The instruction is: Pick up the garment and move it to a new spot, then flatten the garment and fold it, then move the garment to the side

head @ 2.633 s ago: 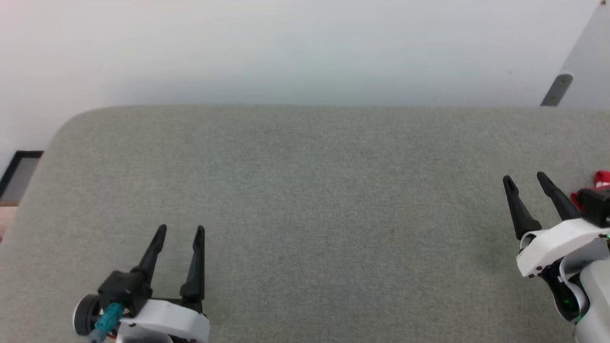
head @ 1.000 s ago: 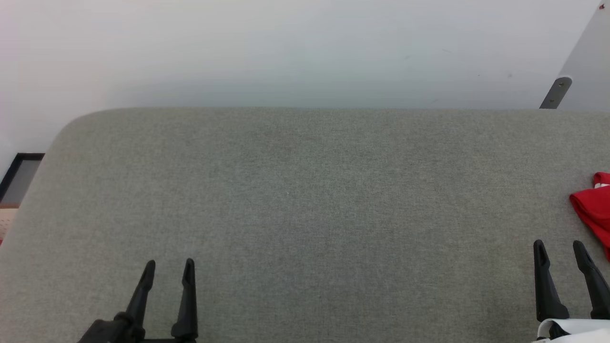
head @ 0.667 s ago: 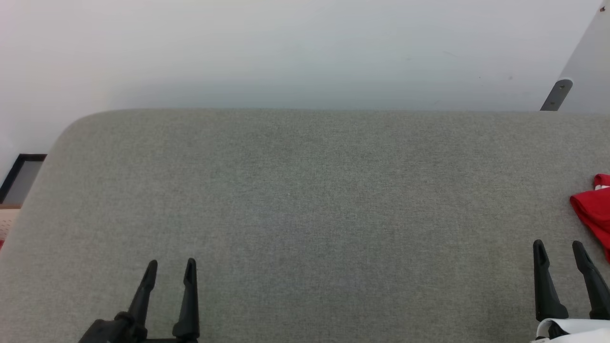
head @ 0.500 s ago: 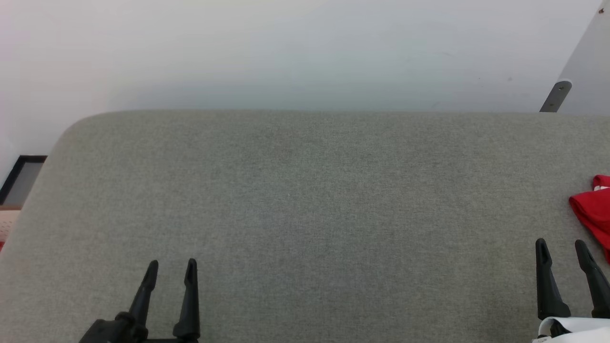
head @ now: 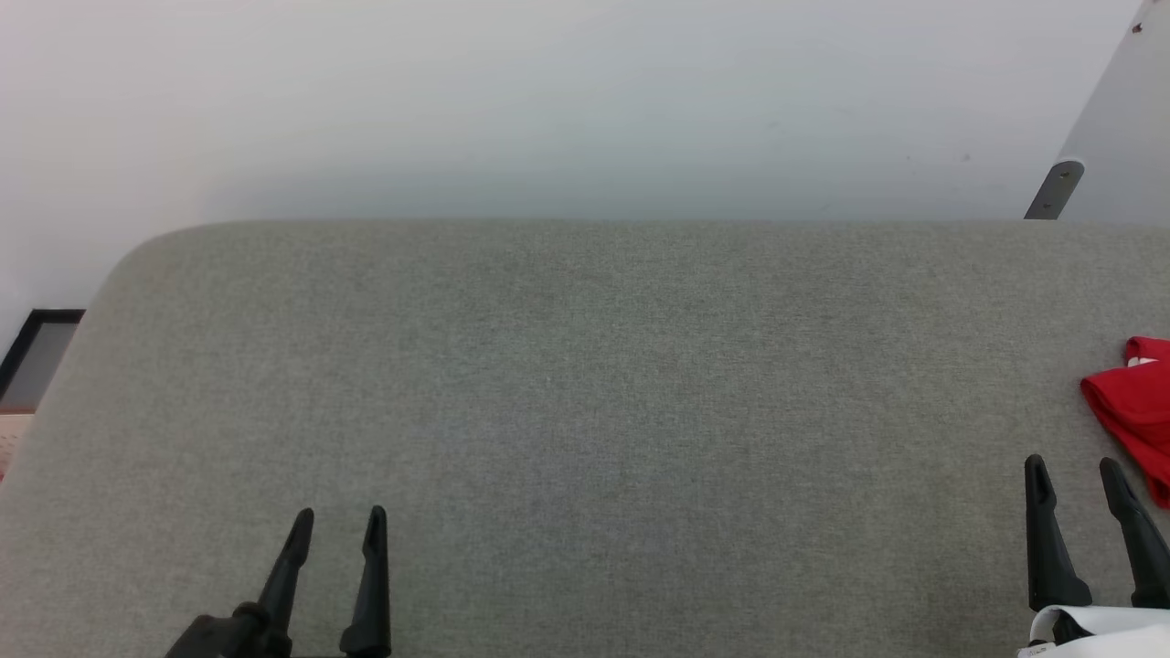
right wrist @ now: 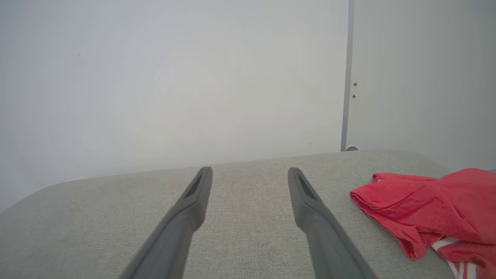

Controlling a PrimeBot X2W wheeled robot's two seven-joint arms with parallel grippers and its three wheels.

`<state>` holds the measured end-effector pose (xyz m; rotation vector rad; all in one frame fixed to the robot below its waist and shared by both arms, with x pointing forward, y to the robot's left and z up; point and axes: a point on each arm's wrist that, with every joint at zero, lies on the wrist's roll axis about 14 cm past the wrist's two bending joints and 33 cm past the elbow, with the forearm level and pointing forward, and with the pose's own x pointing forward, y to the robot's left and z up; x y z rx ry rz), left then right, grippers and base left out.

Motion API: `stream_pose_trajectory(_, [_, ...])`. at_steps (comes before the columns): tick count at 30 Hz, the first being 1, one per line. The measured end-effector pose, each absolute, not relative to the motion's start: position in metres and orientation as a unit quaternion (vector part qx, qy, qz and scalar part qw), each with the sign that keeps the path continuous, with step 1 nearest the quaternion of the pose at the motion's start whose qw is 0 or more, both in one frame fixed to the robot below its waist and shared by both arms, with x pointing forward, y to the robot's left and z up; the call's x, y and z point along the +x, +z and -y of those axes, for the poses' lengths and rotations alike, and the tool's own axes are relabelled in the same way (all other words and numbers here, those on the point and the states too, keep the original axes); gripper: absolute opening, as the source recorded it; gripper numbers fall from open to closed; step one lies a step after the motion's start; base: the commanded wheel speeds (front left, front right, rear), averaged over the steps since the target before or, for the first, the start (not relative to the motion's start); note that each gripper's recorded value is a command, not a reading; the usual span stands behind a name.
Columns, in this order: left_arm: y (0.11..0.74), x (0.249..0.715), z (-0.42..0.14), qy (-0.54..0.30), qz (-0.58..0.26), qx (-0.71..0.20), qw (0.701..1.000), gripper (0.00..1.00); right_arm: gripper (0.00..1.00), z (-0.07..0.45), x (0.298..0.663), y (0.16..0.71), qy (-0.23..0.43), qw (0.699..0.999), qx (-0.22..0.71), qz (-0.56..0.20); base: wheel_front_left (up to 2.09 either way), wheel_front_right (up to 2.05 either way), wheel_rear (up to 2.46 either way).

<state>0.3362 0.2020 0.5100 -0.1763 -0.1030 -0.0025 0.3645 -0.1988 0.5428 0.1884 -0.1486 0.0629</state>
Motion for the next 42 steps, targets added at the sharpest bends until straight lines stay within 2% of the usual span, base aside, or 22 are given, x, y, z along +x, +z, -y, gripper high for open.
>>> stream_pose_trajectory(16, [0.512,0.337,-0.200,-0.005,0.054,-0.088,0.995,1.00,1.00,0.197,0.362,0.544,0.033,0.991,0.102,0.075,0.00,0.00,0.00])
stream_pose_trajectory(17, [0.512,0.338,-0.199,-0.006,0.055,-0.088,0.995,0.00,0.00,0.197,0.362,0.544,0.032,0.991,0.103,0.075,0.00,0.00,0.00])
stream_pose_trajectory(28, [0.492,0.335,-0.200,0.009,0.020,-0.160,0.987,0.00,0.00,0.200,0.358,0.518,0.017,0.985,0.170,0.033,0.00,0.00,0.00])
stream_pose_trajectory(42, [0.489,0.344,-0.205,0.026,0.009,-0.273,0.961,0.00,0.00,0.203,0.365,0.512,0.003,0.959,0.283,0.020,0.00,0.00,0.00])
